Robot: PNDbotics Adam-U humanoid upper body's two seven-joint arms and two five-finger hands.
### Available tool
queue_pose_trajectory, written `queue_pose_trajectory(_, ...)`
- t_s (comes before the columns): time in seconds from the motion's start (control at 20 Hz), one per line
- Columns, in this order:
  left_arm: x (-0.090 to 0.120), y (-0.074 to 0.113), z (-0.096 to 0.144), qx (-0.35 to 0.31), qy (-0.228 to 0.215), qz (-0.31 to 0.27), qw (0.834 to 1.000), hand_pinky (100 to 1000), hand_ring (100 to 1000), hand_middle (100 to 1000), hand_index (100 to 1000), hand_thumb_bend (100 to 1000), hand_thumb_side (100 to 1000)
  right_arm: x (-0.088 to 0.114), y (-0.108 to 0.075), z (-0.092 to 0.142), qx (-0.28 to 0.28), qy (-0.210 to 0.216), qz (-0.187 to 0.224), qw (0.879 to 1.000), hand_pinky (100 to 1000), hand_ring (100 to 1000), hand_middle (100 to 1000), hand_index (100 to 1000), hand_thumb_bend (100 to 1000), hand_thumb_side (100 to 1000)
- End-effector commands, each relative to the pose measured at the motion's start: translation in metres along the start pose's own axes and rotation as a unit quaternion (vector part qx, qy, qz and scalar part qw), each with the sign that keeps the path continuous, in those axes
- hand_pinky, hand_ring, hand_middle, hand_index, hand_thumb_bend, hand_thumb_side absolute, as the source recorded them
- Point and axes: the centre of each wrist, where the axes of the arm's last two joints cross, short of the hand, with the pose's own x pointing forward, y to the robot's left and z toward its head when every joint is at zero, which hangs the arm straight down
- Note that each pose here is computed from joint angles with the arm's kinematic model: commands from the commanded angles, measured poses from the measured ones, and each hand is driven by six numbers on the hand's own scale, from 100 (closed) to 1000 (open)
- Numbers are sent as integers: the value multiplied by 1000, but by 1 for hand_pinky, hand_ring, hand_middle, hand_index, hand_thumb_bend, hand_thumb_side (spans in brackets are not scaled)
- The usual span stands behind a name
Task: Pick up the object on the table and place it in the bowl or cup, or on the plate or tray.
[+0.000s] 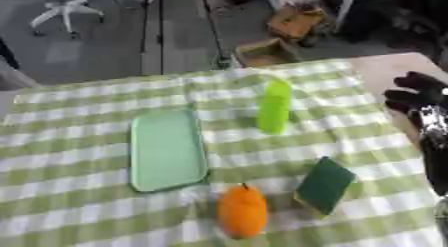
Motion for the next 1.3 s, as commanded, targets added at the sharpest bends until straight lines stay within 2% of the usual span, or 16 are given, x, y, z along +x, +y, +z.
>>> queue_pose_trajectory(0.05, 6, 4, -4, 2, -14, -2, 1000, 822, 697, 741, 829, 424, 1000, 10, -6, -8, 10, -21, 18, 1000, 808, 785, 791, 850, 100, 579)
queue_pose_trajectory(0.15, 5, 4, -4, 0, -14, -3, 1000, 822, 697, 744, 831, 422, 1000, 11, -7, -12, 21, -22, 31, 999, 818, 810, 810, 873, 120, 577)
queue_pose_trajectory(0.4, 5, 5, -4, -5, -14, -6, 1000, 823, 697, 747, 833, 421, 1000, 8, -21, -36, 78, -17, 114, 990, 838, 843, 834, 894, 173, 556)
queue_pose_trajectory(0.45, 5, 5, -4, -6, -14, -7, 1000, 823, 698, 748, 833, 421, 1000, 6, -24, -40, 91, -14, 131, 987, 848, 863, 845, 908, 174, 461)
queue_pose_trajectory(0.5, 5, 5, -4, -7, -14, -7, 1000, 823, 698, 748, 834, 421, 1000, 3, -27, -47, 108, -9, 152, 982, 848, 863, 848, 908, 244, 512)
queue_pose_trajectory(0.6, 5, 5, -4, -10, -14, -7, 1000, 823, 698, 749, 834, 420, 1000, -3, -33, -57, 142, 1, 185, 972, 858, 882, 863, 917, 297, 496)
queue_pose_trajectory(0.65, 5, 5, -3, -11, -13, -8, 1000, 823, 698, 750, 835, 420, 1000, -7, -35, -61, 160, 6, 200, 967, 870, 905, 887, 922, 356, 491)
queue_pose_trajectory(0.8, 5, 5, -3, -16, -13, -9, 1000, 824, 699, 751, 836, 419, 1000, -20, -43, -73, 233, 23, 261, 936, 873, 911, 897, 922, 390, 496)
queue_pose_trajectory(1.0, 5, 5, -3, -24, -14, -11, 1000, 825, 700, 754, 839, 415, 1000, -36, -51, -83, 306, 44, 316, 897, 873, 924, 907, 918, 463, 500)
queue_pose_trajectory(1.3, 5, 5, -3, -32, -14, -13, 999, 825, 701, 757, 842, 411, 1000, -56, -59, -83, 391, 75, 355, 846, 886, 939, 905, 928, 536, 516)
